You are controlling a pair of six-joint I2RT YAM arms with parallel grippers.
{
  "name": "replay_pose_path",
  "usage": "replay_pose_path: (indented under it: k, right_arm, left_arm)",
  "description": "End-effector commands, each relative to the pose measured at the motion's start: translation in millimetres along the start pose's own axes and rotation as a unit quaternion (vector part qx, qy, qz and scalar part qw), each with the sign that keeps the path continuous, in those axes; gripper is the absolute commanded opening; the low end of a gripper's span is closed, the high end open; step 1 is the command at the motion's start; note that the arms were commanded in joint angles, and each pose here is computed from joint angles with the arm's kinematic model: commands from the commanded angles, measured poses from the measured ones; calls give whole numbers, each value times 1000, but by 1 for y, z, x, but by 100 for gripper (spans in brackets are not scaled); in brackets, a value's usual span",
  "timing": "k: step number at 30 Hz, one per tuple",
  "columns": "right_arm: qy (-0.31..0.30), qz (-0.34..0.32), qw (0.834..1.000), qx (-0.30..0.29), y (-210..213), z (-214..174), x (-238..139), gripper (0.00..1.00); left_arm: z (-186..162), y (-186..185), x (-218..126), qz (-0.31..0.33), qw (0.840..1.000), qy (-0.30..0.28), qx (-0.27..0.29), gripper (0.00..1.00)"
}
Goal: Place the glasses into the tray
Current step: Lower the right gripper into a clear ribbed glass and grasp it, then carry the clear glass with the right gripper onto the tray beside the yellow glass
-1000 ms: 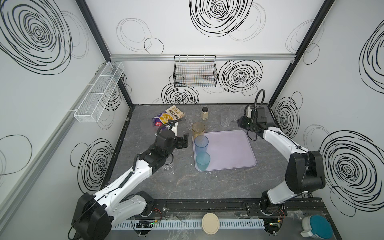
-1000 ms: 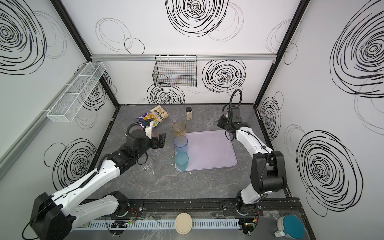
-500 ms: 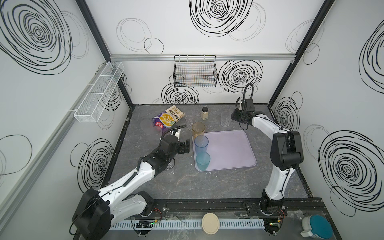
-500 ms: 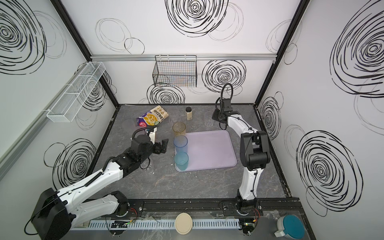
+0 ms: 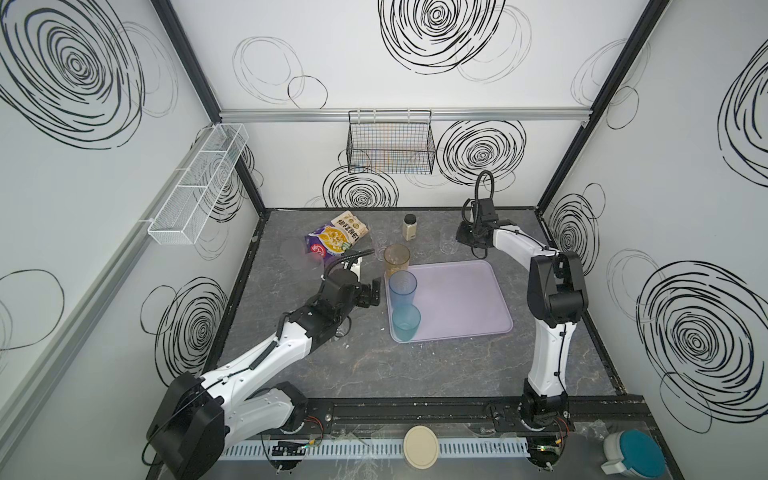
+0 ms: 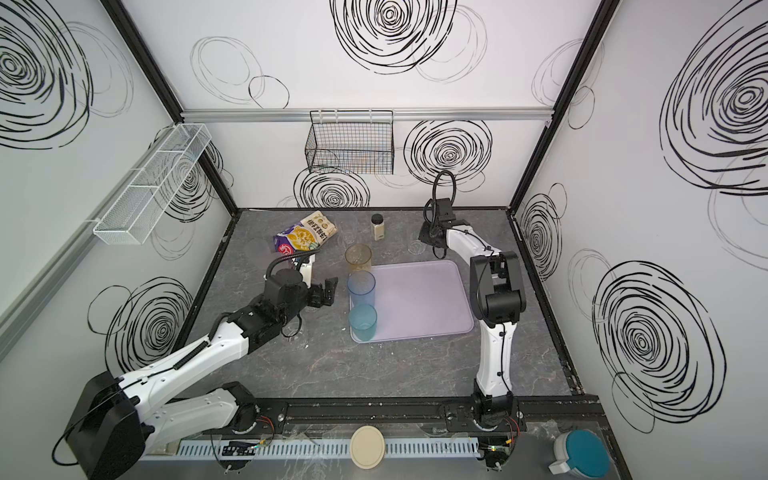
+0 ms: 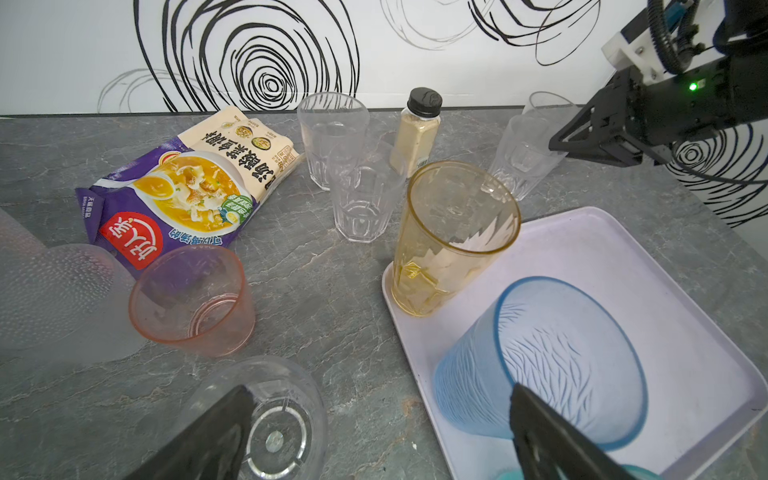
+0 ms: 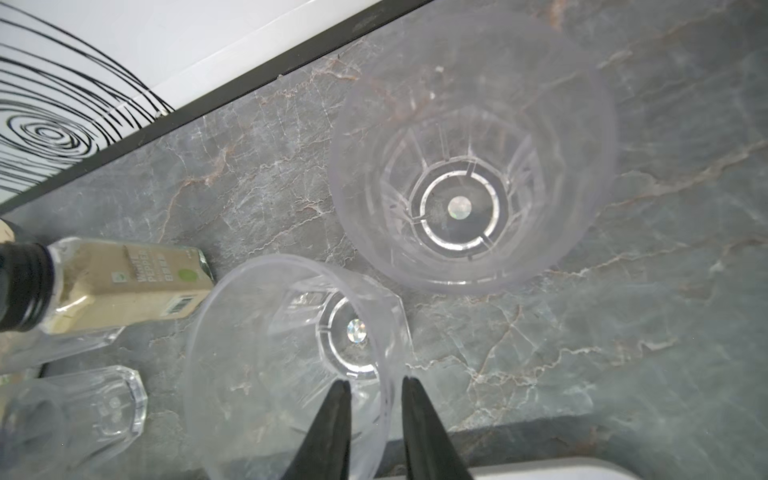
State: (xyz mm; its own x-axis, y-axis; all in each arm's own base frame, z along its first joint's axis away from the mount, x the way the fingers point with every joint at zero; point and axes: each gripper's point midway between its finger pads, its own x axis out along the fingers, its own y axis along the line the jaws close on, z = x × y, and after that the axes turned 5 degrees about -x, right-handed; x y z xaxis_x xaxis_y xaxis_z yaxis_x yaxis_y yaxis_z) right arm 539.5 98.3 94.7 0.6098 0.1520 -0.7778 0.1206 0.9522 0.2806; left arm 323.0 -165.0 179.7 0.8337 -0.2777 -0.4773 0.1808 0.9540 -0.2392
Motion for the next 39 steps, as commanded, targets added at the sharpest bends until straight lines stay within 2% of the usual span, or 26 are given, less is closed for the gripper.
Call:
replay_pose_path:
  k: [1,7,16,20,28,39]
  right_arm:
    - [14,-24,1000,-6,-9,-7,7,18]
    - [1,-22,1000,-11,-5,-3,-4,7]
    - [-30,-10,999,-27,16,12,-37,0]
    - [-54,1,998,-44,34,19,-64,0]
    - [-59,6,996,-66,45,13,-87,0]
    - [-47,17,992,-117,70,-28,-115,0]
  left_arm:
    - [9,-3,1,-7,1000,-18,-6,99]
    - [8,-3,2,-7,1000,-17,-8,99]
    - [12,1,0,4,1000,-25,-11,99]
    - [22,6,-5,10,999,-46,-19,99]
    - [22,8,-5,9,998,-48,-27,98]
    - [23,5,-6,-4,998,-47,-38,99]
